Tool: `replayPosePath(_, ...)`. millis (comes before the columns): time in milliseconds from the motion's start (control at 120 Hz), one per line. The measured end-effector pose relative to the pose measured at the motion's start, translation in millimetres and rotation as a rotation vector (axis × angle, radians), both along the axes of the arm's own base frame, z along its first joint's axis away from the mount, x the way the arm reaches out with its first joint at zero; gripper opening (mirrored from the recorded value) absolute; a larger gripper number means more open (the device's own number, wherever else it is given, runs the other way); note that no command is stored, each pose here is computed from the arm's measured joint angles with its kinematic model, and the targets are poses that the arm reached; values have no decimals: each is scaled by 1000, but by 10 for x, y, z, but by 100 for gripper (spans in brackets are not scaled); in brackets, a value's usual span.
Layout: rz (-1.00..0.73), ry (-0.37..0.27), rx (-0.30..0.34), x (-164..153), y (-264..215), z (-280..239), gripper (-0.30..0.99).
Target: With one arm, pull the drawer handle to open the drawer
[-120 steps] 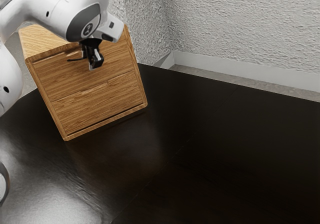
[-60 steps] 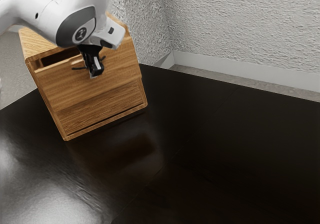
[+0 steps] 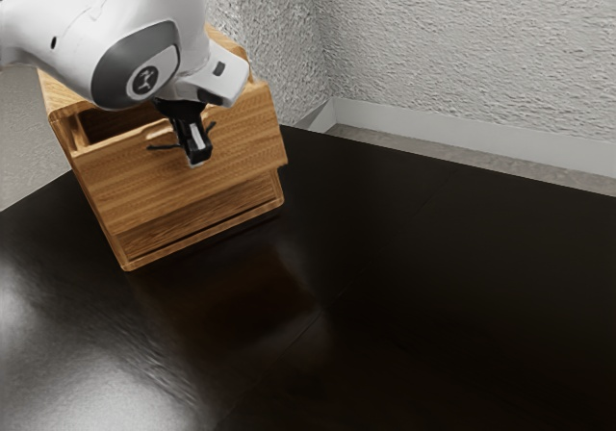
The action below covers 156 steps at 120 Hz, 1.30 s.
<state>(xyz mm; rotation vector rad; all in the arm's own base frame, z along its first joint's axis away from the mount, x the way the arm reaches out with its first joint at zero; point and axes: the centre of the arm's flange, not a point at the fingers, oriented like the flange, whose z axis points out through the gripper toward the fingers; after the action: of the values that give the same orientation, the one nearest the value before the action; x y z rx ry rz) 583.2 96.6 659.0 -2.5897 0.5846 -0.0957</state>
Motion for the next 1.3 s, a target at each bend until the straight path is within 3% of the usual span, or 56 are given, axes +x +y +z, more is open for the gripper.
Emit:
replayPosePath(658,-63,-25,12,-603,-811,86,17)
replayPosePath(1017,-88,-47,15,-828,-1207,91,17)
replayPosePath(1300,-65,-69,15,-855,-1245,108,13)
